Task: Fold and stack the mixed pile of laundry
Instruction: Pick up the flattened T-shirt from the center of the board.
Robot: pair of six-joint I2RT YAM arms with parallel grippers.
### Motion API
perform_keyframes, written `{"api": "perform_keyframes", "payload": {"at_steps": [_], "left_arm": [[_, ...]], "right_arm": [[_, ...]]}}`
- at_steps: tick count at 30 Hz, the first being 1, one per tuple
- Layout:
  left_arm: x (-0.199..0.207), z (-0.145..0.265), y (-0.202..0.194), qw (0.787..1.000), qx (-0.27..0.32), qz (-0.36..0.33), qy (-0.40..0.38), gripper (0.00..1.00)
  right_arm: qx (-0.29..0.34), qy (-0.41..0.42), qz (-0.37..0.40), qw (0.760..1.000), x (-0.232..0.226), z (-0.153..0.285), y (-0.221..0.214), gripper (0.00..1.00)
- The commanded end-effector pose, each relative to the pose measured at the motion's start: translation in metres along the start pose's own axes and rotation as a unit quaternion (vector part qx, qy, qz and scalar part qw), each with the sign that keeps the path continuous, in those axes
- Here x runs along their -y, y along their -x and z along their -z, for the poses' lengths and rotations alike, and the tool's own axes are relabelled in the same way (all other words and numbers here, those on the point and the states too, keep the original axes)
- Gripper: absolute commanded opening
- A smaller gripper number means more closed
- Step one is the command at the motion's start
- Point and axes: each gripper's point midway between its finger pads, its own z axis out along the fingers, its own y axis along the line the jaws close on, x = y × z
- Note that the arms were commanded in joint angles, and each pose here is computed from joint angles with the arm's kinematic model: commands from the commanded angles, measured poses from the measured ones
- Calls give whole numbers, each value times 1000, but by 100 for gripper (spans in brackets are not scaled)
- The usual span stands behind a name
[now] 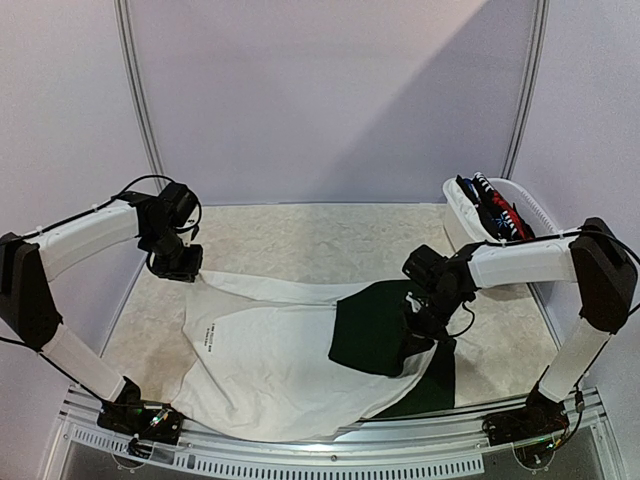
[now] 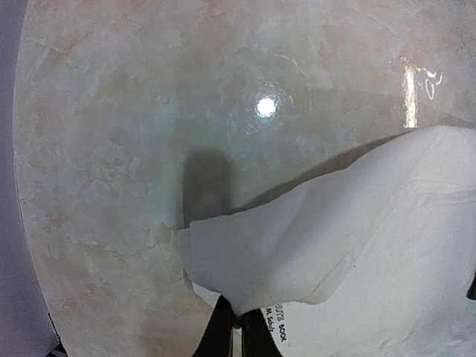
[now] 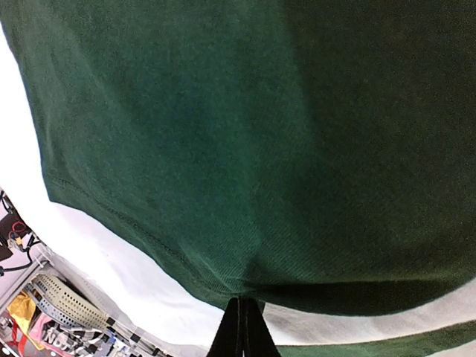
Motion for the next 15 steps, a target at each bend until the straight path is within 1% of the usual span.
{"api": "perform_keyframes", "payload": {"at_steps": [1, 8, 15], "left_arm": [[-5, 4, -1, 1000, 8, 5, 2, 0], [-5, 16, 2, 1000, 22, 9, -5, 0], [-5, 44, 13, 999, 49, 14, -14, 0]], "right_arm": [[3, -9, 7, 1000, -2, 6, 1, 0], [31, -5, 20, 999, -17, 34, 5, 0], [91, 2, 43, 995, -46, 87, 16, 0]]}}
